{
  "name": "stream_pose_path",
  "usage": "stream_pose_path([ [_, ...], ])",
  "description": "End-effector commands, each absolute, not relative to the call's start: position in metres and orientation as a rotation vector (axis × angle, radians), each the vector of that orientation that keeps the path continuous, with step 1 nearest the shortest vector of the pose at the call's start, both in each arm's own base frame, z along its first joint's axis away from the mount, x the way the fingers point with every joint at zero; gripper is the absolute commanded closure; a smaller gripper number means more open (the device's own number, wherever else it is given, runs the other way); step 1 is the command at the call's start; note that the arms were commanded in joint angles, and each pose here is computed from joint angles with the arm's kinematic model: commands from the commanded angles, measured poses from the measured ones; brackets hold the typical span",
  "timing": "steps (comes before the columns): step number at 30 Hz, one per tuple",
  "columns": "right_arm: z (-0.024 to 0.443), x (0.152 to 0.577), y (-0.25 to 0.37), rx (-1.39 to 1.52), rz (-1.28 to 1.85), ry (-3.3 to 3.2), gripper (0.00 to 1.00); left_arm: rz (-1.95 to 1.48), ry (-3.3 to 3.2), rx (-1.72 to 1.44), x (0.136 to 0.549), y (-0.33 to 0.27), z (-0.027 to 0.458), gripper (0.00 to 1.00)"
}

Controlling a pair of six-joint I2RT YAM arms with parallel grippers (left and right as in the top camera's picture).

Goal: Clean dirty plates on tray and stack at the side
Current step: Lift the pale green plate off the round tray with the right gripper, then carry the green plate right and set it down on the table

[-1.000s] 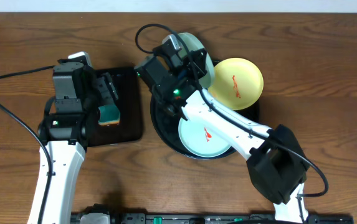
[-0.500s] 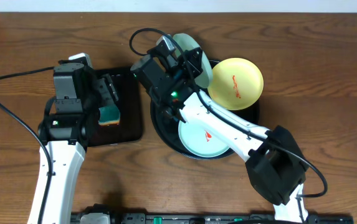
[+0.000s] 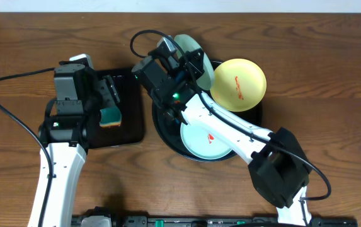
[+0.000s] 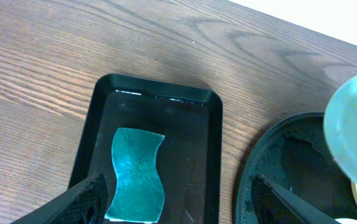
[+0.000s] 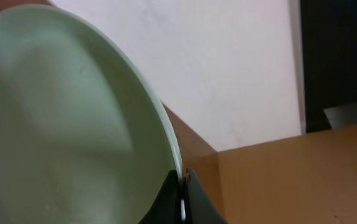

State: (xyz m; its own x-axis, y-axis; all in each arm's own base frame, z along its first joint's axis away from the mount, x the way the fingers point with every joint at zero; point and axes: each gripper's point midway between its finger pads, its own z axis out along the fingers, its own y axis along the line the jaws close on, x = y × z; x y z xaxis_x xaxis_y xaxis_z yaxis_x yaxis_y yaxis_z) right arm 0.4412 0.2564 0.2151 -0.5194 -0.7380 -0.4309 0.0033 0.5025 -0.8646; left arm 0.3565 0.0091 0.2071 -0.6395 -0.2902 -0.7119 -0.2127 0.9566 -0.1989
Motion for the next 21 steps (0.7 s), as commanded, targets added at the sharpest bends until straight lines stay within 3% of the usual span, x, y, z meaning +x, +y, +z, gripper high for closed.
stream_pose_path([
  [1,0.197,0.444,0.254,-0.554,-0.918,1.989,0.99,-0.123,2.274,-0.352,0.355,0.009,0.212,0.26],
  [10,0.145,0.448,0.227,-0.277,-0.342,2.405,0.99,-0.122,2.280,-0.352,0.354,0.009,0.211,0.26],
  [21,0.176,0.481,0.186,0.020,0.528,2.526,0.99,-0.122,2.281,-0.353,0.354,0.009,0.211,0.26],
])
